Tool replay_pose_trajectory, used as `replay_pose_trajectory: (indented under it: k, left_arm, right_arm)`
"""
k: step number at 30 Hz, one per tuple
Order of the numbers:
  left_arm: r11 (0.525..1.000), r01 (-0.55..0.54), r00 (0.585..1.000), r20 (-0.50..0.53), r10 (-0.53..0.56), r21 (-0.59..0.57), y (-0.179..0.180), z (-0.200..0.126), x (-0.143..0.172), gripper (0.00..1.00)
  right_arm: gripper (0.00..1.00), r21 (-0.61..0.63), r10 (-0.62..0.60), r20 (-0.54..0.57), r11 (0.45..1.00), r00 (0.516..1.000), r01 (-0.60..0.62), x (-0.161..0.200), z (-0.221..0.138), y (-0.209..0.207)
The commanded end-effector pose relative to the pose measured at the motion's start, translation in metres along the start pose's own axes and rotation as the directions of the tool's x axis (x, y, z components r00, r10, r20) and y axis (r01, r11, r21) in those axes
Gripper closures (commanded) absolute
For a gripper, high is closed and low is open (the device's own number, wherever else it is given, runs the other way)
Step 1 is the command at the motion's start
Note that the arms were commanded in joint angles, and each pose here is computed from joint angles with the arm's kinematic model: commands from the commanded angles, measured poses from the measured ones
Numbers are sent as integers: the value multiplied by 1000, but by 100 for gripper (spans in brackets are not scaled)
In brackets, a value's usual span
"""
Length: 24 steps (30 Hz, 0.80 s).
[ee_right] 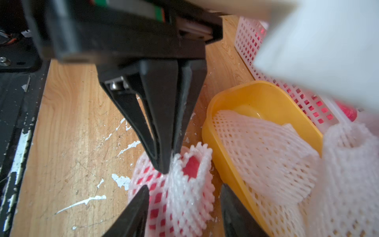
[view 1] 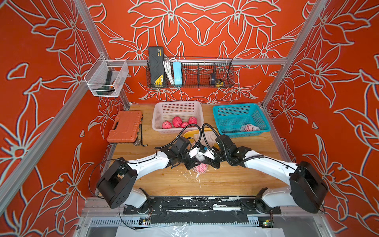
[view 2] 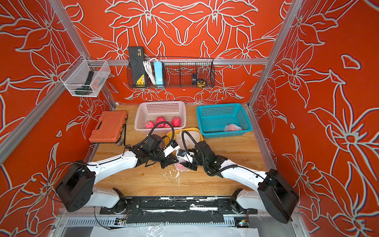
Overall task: Remove foam nets from apples
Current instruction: Remove the foam net from the apple.
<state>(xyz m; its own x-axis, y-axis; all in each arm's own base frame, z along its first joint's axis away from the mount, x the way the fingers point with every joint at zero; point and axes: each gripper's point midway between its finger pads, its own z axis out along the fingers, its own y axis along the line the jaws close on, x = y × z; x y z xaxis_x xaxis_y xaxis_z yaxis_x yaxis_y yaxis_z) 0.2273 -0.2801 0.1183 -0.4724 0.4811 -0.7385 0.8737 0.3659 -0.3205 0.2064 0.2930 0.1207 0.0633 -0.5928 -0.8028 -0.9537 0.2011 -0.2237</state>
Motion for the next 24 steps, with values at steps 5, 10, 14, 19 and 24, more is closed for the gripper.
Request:
replay_pose_trajectory:
  k: [5, 10, 14, 19, 24]
  left_arm:
    - [998, -55, 997, 50, 53, 35, -19, -13, -17, 98]
    - [997, -68, 997, 45, 66, 43, -22, -11, -14, 99]
    - [997, -64, 998, 25, 63, 52, -24, -7, -7, 99]
    - [996, -69, 997, 24, 68, 61, -26, -4, -5, 99]
    - [996, -68, 997, 30, 66, 65, -27, -1, -6, 99]
  right_arm:
    - [43, -93, 29, -40, 995, 999, -33, 9, 4, 11]
    - [50, -125, 29, -5, 992, 1000, -29, 1, 3, 14]
    - [55, -129, 26, 14, 991, 1000, -24, -3, 2, 14]
    - [63, -136, 25, 31, 990, 999, -21, -8, 2, 13]
    - [77, -169, 29, 43, 985, 999, -21, -13, 4, 15]
